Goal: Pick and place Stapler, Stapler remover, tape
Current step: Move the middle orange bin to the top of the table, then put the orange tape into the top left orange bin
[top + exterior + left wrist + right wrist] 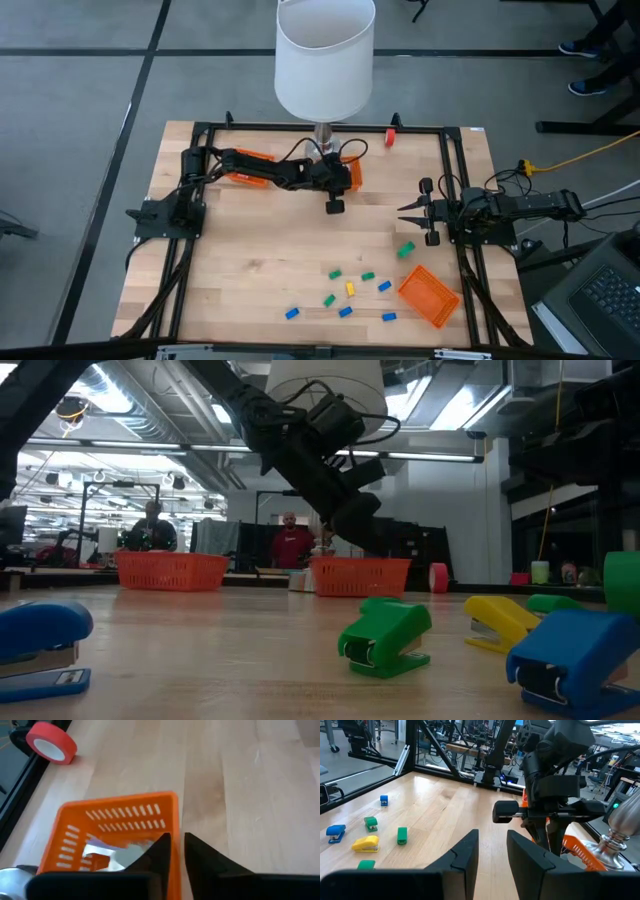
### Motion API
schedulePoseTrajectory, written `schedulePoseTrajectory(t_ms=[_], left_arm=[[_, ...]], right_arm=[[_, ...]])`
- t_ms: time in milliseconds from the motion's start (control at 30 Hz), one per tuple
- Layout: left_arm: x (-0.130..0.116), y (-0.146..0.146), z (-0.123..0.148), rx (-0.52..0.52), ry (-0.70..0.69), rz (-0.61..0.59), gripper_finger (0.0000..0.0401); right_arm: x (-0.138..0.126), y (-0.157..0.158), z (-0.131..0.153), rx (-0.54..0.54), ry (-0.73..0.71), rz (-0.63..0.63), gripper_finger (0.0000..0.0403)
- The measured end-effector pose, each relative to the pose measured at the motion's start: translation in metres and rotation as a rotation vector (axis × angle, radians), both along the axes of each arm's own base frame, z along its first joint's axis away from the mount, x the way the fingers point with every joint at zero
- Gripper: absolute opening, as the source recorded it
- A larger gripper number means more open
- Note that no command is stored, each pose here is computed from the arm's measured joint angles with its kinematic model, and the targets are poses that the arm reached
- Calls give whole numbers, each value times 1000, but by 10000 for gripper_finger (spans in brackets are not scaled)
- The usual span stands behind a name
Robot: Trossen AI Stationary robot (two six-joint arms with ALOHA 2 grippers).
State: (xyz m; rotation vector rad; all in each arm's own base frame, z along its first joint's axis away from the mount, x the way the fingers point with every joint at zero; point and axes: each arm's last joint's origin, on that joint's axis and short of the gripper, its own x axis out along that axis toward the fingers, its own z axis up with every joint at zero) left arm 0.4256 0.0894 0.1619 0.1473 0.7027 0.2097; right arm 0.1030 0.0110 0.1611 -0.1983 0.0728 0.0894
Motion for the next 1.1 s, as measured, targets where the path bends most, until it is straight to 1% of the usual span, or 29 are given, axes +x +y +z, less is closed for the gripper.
schedulePoseTrajectory(t_ms=[167,300,433,533,633,700,800,900,1033,1100], left_arm=[[4,-3,5,4,-66,25,101],[8,-6,10,10,-125,54,128],[11,-22,17,5,-95,18,139],[7,-36,34,17,-54,4,141],[-6,-48,50,30,28,-20,141],[-22,-55,57,34,97,-21,141],[-50,-63,65,52,127,-7,141],[-82,-66,65,76,76,40,141],[-124,-66,66,78,-73,112,141],[-141,-66,68,69,-148,133,141]], right_arm=[[0,0,0,0,0,0,106],[0,0,0,0,0,0,106],[0,0,0,0,0,0,106],[0,0,0,0,0,0,106],[0,0,0,0,0,0,106],[0,0,0,0,0,0,106],[0,0,0,0,0,0,106],[0,0,0,1,-1,0,106],[0,0,0,0,0,0,106],[0,0,0,0,0,0,106]])
